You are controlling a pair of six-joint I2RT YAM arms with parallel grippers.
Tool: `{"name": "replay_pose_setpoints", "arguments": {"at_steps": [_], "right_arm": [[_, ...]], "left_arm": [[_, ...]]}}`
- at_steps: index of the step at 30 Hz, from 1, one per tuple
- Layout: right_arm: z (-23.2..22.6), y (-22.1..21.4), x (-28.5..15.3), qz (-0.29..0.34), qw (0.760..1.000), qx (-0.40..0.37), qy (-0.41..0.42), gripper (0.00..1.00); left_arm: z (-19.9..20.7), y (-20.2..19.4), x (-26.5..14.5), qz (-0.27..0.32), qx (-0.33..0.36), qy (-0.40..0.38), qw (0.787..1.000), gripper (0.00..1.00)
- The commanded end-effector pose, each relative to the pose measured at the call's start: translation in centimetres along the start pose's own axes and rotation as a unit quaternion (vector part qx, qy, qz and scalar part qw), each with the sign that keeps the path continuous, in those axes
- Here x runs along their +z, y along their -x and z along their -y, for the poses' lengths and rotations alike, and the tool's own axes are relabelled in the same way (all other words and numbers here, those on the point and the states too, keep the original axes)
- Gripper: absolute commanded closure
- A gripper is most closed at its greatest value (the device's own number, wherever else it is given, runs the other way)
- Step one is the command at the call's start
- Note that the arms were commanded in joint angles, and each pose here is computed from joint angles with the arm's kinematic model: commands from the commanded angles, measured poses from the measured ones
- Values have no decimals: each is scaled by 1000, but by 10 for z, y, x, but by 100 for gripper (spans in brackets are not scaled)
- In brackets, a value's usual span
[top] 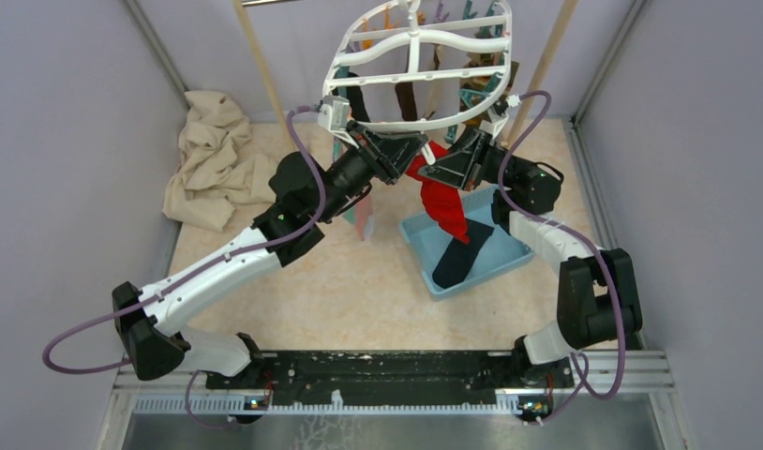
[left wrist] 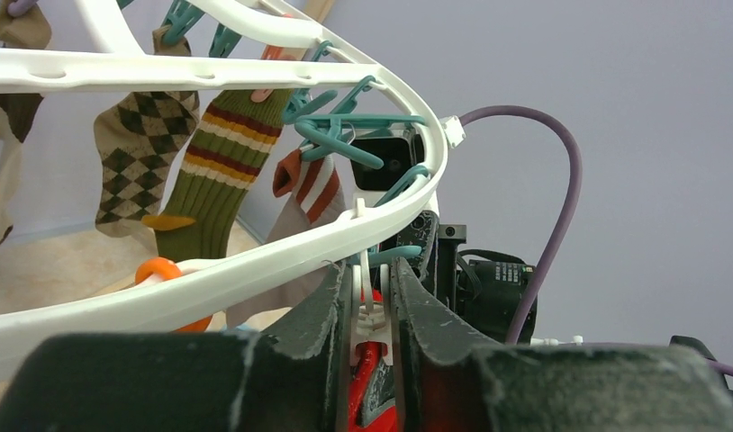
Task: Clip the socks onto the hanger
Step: Clamp the sock onto the hanger.
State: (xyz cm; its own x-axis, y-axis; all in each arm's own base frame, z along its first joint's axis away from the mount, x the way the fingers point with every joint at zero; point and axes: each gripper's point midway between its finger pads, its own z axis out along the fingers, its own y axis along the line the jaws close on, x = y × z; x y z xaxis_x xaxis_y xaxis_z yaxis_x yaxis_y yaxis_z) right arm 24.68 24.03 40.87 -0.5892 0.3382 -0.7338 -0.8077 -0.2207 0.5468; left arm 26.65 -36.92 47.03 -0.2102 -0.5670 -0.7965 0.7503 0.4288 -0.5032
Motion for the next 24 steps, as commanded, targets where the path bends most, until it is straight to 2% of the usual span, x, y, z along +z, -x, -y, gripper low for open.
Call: {"name": "replay_pose_setpoints", "arguments": {"at_steps": [1,7,12,23,24], "right_arm": [[-34,10,3,7,993,-108,51,100],[-37,11,4,8,992,-112,53,100],[-39,12,5,12,992,-113,55,100],[-37,15,5,19,992,-112,55,99],[-36,17,5,24,992,-111,55,91]], "left_arm": [[9,-4,-3,-9,-5,-19,1000,75],[12,-4,-3,-12,-5,-27,1000,64],[13,-6,-3,-15,-3,-32,999,43],[13,-5,-4,-14,0,-32,999,30],[13,-5,-4,-14,1,-32,999,30]]}}
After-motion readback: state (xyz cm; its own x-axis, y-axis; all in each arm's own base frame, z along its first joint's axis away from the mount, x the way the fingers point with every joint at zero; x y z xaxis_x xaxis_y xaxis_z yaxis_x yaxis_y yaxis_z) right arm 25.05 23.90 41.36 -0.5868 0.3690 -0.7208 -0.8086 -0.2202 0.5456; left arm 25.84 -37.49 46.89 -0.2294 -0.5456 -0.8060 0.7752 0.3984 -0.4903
